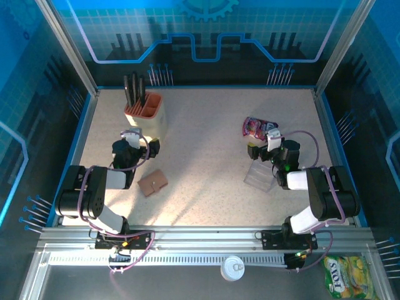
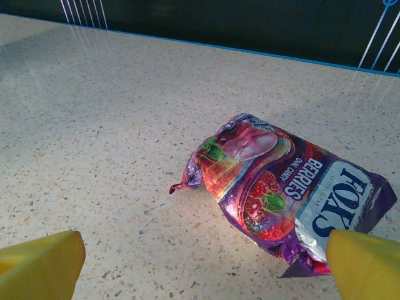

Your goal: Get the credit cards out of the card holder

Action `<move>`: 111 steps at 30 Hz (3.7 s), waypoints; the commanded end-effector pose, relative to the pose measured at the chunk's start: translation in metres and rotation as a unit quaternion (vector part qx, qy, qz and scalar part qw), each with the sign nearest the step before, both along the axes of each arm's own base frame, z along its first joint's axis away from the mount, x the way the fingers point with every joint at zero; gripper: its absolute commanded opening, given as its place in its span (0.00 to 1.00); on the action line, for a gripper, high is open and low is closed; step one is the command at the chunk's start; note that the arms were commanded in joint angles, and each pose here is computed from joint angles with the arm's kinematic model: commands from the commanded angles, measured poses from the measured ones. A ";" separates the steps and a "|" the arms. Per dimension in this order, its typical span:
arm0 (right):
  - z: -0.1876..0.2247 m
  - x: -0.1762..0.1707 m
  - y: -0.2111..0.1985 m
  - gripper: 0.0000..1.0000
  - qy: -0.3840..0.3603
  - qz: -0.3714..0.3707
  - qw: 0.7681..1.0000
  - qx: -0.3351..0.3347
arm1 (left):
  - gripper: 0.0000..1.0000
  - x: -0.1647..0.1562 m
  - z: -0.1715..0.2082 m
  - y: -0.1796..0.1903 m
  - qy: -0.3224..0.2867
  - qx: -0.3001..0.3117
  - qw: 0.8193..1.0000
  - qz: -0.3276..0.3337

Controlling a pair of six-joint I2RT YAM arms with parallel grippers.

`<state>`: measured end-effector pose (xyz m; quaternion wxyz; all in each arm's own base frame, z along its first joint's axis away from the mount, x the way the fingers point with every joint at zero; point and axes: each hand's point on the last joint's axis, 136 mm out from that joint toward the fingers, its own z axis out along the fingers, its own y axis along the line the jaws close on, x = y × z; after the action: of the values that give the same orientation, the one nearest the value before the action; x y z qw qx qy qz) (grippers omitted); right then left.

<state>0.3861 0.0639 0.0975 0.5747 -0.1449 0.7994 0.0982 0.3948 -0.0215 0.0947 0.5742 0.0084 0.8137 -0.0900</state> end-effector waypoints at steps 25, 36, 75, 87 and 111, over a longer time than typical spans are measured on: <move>0.003 0.010 -0.022 1.00 -0.003 -0.064 0.998 -0.009 | 0.99 0.004 0.002 0.014 -0.002 0.006 0.999 0.037; 0.027 0.006 -0.026 1.00 0.004 -0.086 0.996 -0.020 | 0.99 0.000 0.027 0.022 0.008 0.009 0.998 0.067; -0.005 -0.110 -0.053 0.54 0.373 -0.266 0.886 0.071 | 0.99 -0.071 0.125 0.009 0.197 -0.081 0.974 0.080; -0.017 -0.109 -0.067 0.35 0.374 -0.322 0.866 0.079 | 0.99 -0.069 0.122 0.009 0.195 -0.085 0.974 0.081; -0.018 -0.101 -0.063 0.04 0.377 -0.326 0.863 0.081 | 0.99 -0.069 0.124 0.011 0.187 -0.084 0.975 0.085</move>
<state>0.2831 -0.0009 0.0680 0.2288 0.2196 0.9481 0.0210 0.3278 -0.0152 0.2204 0.4142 -0.1253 0.8937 -0.1185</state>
